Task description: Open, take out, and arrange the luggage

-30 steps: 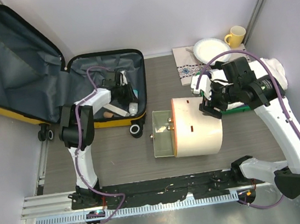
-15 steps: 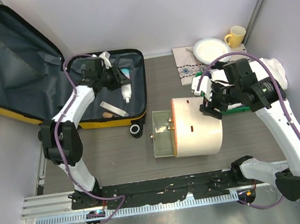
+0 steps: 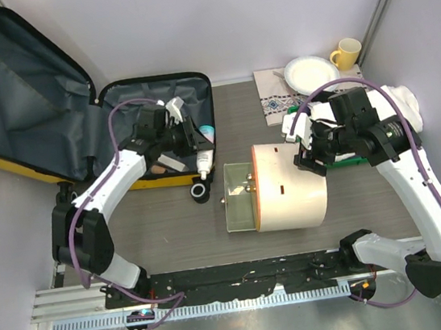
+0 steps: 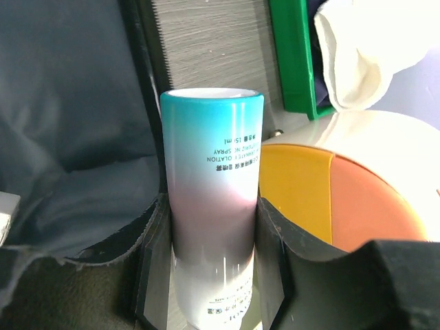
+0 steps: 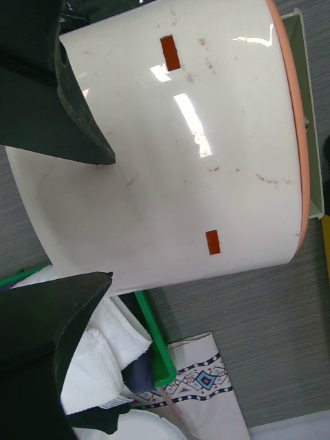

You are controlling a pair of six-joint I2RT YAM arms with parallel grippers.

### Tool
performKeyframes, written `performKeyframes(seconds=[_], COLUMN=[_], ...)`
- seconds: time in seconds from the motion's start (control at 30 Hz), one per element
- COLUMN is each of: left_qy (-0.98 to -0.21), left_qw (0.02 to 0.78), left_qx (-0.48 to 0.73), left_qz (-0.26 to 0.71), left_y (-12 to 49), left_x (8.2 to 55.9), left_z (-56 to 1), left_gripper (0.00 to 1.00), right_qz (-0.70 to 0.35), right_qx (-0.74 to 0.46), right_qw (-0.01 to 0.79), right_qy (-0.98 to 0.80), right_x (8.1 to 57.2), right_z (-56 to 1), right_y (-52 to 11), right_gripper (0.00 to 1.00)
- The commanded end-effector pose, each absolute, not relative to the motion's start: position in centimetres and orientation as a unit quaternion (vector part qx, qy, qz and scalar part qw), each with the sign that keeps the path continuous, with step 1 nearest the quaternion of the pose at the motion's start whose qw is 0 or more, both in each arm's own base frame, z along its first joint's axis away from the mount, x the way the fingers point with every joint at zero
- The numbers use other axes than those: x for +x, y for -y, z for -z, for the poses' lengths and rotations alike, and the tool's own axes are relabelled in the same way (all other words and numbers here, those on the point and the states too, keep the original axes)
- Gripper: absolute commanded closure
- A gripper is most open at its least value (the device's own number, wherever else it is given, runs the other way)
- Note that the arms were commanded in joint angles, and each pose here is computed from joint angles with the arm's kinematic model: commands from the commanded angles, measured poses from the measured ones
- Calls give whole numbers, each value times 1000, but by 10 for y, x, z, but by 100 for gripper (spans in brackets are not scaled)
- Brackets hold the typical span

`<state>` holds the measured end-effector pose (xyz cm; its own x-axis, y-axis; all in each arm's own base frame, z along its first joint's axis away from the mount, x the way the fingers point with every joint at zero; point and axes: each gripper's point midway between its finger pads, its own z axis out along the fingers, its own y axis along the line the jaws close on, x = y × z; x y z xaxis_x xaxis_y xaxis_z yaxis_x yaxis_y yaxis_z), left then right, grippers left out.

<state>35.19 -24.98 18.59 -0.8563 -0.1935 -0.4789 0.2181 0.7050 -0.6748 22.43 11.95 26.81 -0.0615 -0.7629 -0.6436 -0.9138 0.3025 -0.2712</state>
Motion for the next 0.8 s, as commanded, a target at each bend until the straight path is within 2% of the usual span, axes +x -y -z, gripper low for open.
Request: performKeyframes(seconds=[0.0,0.2,0.77], left_qy=[-840,-854,-870], left_qw=[336,273,189], left_qx=[75,61,107], left_qz=[419,440,442], left_y=[259,279,328], left_x=[345,313,257], left_z=[-234,-212,-189], left_gripper=[100,100,100], right_qz=[-100,-100,-101], right_qx=[-589,-584,-575], right_qw=[209,207,208], right_qy=[-774,-779,-785], right_x=[183,179,170], right_z=[-216,-216,-212], right_y=[-85,-83,-81], right_gripper=[29,29,29])
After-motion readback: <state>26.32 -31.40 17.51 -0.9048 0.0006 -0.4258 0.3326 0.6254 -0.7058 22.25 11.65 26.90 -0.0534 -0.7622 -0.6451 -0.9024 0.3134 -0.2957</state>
